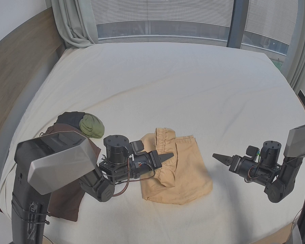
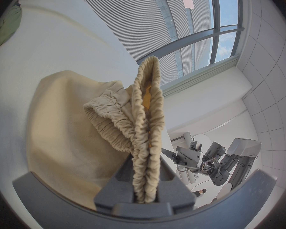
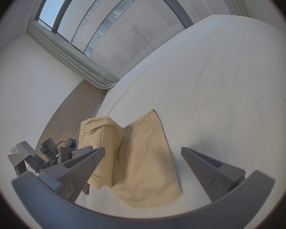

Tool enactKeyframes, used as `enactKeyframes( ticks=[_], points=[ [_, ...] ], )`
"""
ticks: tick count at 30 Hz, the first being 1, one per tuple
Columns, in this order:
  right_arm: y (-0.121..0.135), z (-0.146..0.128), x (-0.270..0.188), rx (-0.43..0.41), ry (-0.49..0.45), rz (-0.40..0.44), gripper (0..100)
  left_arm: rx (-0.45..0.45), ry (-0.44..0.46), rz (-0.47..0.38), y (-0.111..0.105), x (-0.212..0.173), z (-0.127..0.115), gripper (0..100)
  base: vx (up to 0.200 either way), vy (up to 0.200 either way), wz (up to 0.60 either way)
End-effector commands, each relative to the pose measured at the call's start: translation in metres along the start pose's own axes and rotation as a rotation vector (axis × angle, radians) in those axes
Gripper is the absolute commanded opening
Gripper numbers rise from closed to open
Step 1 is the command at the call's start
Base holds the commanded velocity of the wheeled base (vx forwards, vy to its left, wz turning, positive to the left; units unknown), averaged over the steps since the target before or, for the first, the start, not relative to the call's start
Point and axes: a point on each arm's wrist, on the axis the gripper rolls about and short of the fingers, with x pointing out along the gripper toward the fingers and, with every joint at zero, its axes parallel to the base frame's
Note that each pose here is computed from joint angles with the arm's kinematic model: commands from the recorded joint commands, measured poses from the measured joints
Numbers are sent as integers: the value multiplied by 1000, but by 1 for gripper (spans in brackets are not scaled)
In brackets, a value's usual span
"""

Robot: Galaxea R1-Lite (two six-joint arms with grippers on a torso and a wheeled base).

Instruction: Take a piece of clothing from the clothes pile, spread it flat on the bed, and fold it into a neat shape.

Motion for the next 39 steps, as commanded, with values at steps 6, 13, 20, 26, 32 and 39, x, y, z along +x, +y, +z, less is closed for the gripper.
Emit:
enactKeyframes(
  ticks=[6, 13, 20, 26, 32, 39],
  points=[
    [-1, 1, 0, 1, -2, -2, 100, -3, 38, -8, 2, 17, -14, 0, 0, 0, 0],
    [-1, 0, 1, 1, -1, -2, 100, 6, 25, -8, 1, 29, -18, 0, 0, 0, 0],
    [0, 0, 1, 0, -1, 0, 100, 4, 24, -2, 4, 31, -19, 100, 0, 0, 0],
    [0, 0, 1, 0, -1, 0, 100, 5, 19, -1, 4, 30, -19, 100, 0, 0, 0],
    [-1, 0, 1, 1, 1, -2, 100, 6, -4, 17, 7, 28, -16, 100, 0, 0, 0],
    [1, -2, 1, 0, 8, 2, 100, 8, -26, 36, 12, 13, -14, 100, 0, 0, 0]
  ],
)
